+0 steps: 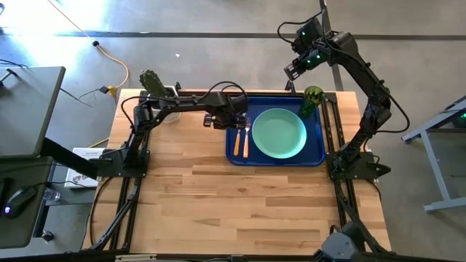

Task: Pick and place plate/cup/fork/spoon on tray
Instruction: Adjust the blue tray

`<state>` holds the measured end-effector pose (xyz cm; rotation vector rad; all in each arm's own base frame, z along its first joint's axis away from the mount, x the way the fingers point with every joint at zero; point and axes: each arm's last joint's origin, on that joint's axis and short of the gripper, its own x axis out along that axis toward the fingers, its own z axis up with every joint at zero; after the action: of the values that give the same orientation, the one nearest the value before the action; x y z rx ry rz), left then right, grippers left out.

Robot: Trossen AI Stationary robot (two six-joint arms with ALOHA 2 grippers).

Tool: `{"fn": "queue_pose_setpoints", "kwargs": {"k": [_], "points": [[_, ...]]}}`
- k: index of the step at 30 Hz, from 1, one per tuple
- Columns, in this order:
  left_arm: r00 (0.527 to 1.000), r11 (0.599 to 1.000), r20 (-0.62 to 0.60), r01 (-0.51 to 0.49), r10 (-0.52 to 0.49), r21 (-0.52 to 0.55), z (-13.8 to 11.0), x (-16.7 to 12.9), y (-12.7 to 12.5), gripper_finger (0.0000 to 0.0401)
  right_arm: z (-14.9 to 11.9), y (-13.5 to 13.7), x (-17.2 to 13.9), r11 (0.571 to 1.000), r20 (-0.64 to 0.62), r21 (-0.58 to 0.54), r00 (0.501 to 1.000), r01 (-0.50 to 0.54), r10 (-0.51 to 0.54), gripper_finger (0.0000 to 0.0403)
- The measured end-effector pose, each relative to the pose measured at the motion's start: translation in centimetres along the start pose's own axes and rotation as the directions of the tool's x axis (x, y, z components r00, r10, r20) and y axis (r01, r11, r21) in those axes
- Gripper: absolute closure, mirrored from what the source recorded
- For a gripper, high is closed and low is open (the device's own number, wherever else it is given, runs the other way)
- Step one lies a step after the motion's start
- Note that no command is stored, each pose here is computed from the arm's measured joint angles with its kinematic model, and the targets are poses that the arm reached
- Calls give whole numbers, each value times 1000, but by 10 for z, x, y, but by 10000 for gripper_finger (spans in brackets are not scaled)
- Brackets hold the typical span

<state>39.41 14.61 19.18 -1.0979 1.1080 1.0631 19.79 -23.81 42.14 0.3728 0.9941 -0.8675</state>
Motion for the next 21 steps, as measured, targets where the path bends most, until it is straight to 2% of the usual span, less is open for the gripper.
{"fn": "queue_pose_setpoints", "kwargs": {"k": [21], "points": [[1000,1000,-11,-23,23,10,1,27,-4,270,0,0,0,1000,-1,1,1000,-5,5,322]]}}
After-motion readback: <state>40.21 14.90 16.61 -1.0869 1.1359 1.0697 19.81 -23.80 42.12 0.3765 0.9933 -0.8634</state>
